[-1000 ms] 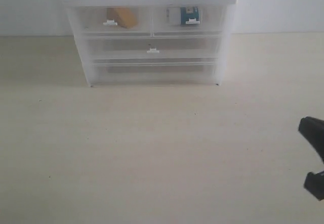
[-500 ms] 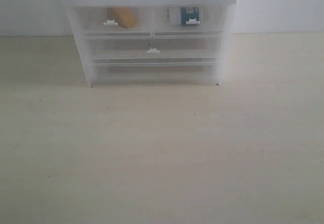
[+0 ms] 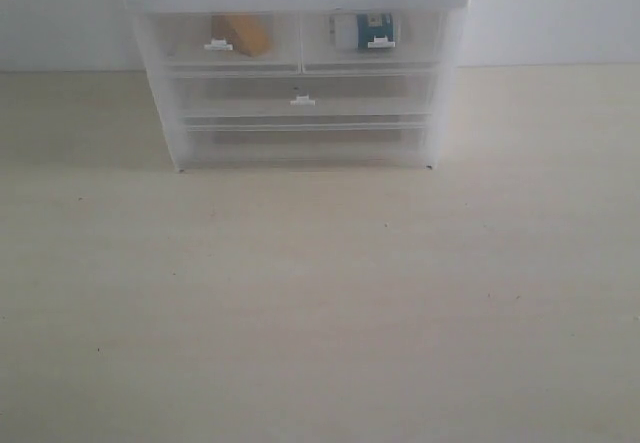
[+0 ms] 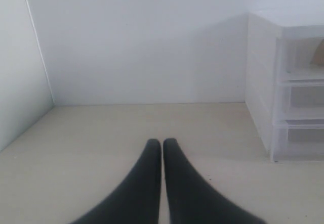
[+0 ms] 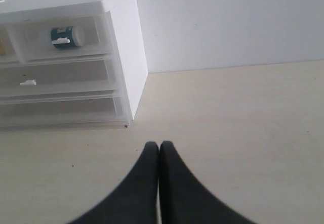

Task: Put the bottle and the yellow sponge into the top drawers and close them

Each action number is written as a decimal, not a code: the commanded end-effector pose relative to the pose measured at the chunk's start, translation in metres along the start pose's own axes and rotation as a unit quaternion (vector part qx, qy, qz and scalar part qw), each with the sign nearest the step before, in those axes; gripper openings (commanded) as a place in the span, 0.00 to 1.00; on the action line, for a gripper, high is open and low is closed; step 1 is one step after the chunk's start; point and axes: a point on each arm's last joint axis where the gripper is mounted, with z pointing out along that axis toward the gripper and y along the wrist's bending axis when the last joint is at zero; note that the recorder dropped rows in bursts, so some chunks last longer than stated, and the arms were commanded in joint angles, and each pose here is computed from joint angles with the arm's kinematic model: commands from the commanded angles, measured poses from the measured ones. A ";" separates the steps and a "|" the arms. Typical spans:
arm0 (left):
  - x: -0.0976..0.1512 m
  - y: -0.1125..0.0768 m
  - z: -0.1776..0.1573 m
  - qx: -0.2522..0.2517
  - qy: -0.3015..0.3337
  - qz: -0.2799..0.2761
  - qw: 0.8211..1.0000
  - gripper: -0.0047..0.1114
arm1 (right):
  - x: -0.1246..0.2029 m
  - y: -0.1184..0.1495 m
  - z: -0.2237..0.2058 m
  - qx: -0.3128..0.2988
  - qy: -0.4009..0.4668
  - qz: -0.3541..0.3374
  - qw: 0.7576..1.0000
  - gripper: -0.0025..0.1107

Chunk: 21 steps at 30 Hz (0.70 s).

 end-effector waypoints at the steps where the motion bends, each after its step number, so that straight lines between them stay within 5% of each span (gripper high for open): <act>1: -0.001 0.000 0.000 -0.001 -0.003 -0.008 1.000 0.07 | -0.001 0.000 -0.001 -0.003 -0.004 0.002 1.000 0.02; 21: -0.004 0.000 0.000 0.002 -0.017 0.000 1.000 0.07 | -0.001 0.000 -0.001 -0.003 -0.006 0.002 1.000 0.02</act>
